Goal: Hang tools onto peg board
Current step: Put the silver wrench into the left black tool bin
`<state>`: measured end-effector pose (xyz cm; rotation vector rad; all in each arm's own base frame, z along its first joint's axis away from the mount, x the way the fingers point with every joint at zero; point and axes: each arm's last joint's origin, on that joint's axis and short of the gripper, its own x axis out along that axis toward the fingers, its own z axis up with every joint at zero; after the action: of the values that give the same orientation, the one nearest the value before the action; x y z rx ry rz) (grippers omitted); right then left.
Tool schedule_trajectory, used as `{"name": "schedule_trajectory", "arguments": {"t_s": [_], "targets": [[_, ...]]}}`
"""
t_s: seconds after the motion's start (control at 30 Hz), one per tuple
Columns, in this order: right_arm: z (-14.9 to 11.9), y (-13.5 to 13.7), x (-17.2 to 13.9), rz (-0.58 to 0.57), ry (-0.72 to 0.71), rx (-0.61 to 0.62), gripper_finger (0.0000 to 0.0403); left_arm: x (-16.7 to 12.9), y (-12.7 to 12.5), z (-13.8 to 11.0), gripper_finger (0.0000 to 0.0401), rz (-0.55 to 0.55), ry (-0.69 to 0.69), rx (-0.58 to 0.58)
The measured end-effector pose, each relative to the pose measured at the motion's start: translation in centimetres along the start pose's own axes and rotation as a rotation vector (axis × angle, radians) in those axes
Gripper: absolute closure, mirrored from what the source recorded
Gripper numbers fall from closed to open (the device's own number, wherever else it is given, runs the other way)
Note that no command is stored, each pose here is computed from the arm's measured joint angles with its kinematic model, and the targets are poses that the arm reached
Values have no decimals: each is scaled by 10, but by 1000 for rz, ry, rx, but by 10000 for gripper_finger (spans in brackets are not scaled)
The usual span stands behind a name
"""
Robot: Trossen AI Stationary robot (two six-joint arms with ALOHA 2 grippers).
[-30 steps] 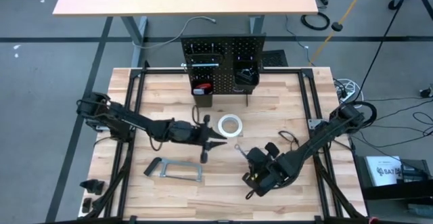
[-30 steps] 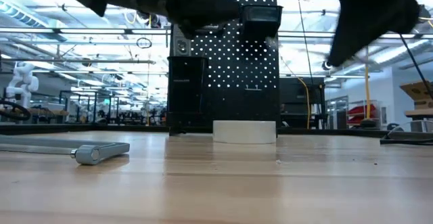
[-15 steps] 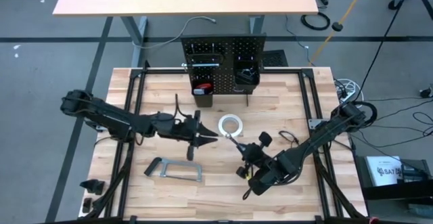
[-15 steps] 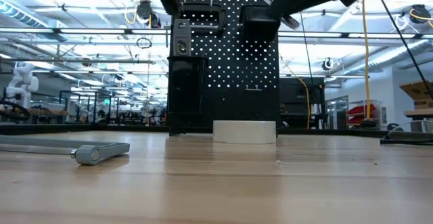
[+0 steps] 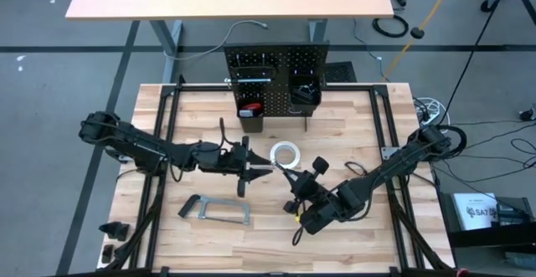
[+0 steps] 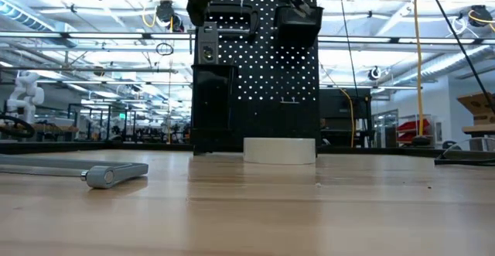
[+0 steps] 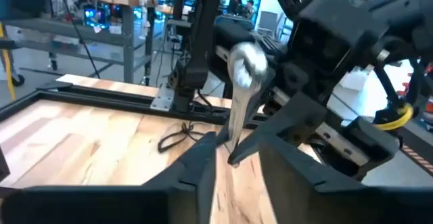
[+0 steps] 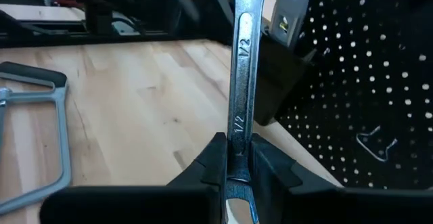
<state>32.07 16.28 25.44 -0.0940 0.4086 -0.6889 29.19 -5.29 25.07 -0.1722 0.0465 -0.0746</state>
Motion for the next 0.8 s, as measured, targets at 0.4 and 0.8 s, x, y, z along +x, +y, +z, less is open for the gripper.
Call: {"name": "schedule_trajectory", "arguments": {"t_s": [0.4, 0.8], "targets": [[5, -2, 9, -16, -11, -7, 369, 0, -2, 6, 175, -5, -76, -41], [16, -5, 23, -20, -33, -16, 369, 1, 4, 9, 175, 135, -112, -86]]}}
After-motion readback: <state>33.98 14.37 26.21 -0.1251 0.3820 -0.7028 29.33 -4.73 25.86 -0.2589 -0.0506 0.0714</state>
